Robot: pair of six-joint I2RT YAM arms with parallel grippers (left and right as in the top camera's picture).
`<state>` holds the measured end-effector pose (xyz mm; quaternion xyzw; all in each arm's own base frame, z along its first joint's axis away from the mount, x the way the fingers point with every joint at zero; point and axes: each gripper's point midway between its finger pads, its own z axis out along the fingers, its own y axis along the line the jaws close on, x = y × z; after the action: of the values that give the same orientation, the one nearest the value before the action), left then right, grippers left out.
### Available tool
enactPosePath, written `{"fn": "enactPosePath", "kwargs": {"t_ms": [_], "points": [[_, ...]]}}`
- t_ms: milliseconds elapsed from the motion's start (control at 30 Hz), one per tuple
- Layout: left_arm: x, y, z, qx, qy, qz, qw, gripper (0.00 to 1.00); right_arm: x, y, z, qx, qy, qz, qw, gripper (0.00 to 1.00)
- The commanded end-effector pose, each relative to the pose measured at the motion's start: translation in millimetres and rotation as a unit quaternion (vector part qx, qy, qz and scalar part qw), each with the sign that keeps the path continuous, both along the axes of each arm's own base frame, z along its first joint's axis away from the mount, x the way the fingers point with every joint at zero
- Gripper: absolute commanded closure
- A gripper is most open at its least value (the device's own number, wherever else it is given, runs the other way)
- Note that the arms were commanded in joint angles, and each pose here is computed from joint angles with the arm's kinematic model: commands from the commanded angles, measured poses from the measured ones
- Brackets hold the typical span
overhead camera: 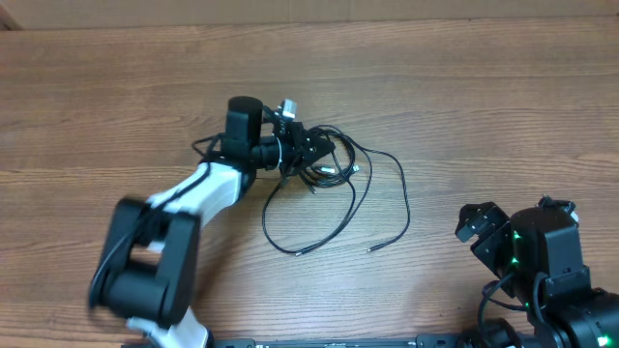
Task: Untangle cables
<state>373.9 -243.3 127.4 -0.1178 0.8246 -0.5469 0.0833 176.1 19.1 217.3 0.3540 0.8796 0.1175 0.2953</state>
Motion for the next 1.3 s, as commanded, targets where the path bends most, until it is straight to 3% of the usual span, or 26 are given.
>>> {"fn": "enactPosePath", "kwargs": {"t_ms": [0, 133, 233, 433, 667, 933, 1100, 1267], "points": [[3, 28, 34, 0.093, -0.102, 0.046, 0.989, 0.96, 4, 1, 10, 0.006, -0.011, -0.001, 1.0, 0.03], [-28, 61, 46, 0.196, -0.124, 0.056, 0.971, 0.96, 6, 2, 7, 0.004, -0.004, -0.001, 1.0, 0.04], [-49, 68, 73, 0.216, -0.183, 0.033, 0.959, 0.96, 14, 9, 8, 0.017, -0.006, 0.008, 1.0, 0.06], [-74, 69, 135, 0.202, -0.317, 0.01, 0.927, 0.96, 36, 44, 7, 0.078, -0.001, 0.061, 0.995, 0.0], [-88, 72, 161, 0.193, -0.36, 0.016, 0.913, 0.96, 58, 127, 3, 0.185, 0.021, 0.261, 0.947, 0.0], [-99, 56, 176, 0.142, -0.386, -0.021, 0.911, 0.96, 82, 169, -53, 0.244, 0.131, 0.252, 0.927, 0.02], [-108, 47, 187, 0.105, -0.401, -0.048, 0.909, 0.96, 101, 210, -70, 0.288, 0.134, 0.297, 0.9, 0.02], [-116, 44, 192, 0.089, -0.405, -0.061, 0.908, 0.96, 121, 230, -92, 0.324, 0.155, 0.25, 0.899, 0.04]]}}
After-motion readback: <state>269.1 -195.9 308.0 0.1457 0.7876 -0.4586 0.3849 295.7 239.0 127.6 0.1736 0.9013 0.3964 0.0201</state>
